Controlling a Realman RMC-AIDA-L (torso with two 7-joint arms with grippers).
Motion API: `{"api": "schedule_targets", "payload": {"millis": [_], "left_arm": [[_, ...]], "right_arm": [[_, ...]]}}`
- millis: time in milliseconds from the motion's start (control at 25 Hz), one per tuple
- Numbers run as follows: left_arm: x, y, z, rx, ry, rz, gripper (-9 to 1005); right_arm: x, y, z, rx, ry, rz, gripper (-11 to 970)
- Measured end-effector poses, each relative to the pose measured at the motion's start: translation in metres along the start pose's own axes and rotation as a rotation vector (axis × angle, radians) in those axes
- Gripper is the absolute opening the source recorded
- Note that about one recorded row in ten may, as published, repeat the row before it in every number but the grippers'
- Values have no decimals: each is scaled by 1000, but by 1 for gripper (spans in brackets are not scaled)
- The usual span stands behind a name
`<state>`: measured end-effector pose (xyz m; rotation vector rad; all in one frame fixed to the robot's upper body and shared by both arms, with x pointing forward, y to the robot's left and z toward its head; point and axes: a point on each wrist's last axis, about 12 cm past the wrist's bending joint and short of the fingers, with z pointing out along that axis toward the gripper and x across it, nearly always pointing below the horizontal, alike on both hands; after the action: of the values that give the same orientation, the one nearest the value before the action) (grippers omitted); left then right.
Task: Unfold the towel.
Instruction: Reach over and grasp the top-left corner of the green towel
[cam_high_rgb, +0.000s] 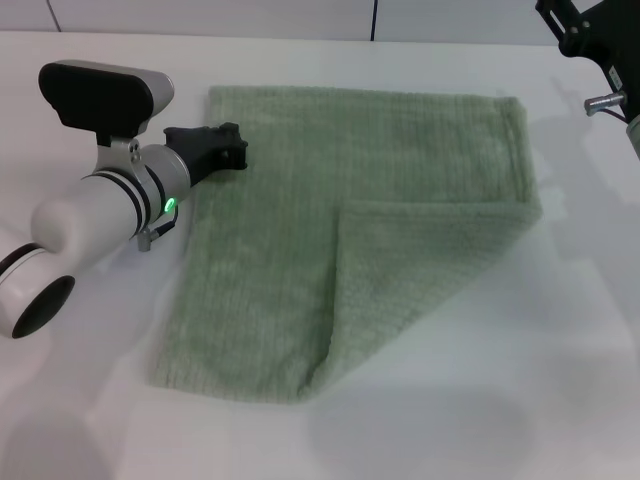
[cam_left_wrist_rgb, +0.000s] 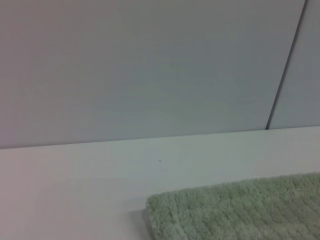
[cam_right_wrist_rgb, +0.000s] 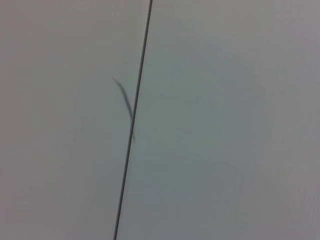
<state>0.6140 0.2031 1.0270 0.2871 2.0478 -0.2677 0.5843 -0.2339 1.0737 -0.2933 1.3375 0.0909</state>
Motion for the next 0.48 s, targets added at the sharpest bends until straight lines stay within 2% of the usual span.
{"api": "schedule_targets", "payload": {"millis": [480], "left_arm": [[3, -3, 0, 10, 10, 18, -2]], "right_arm": [[-1, 3, 4, -12, 1, -1, 784]]}}
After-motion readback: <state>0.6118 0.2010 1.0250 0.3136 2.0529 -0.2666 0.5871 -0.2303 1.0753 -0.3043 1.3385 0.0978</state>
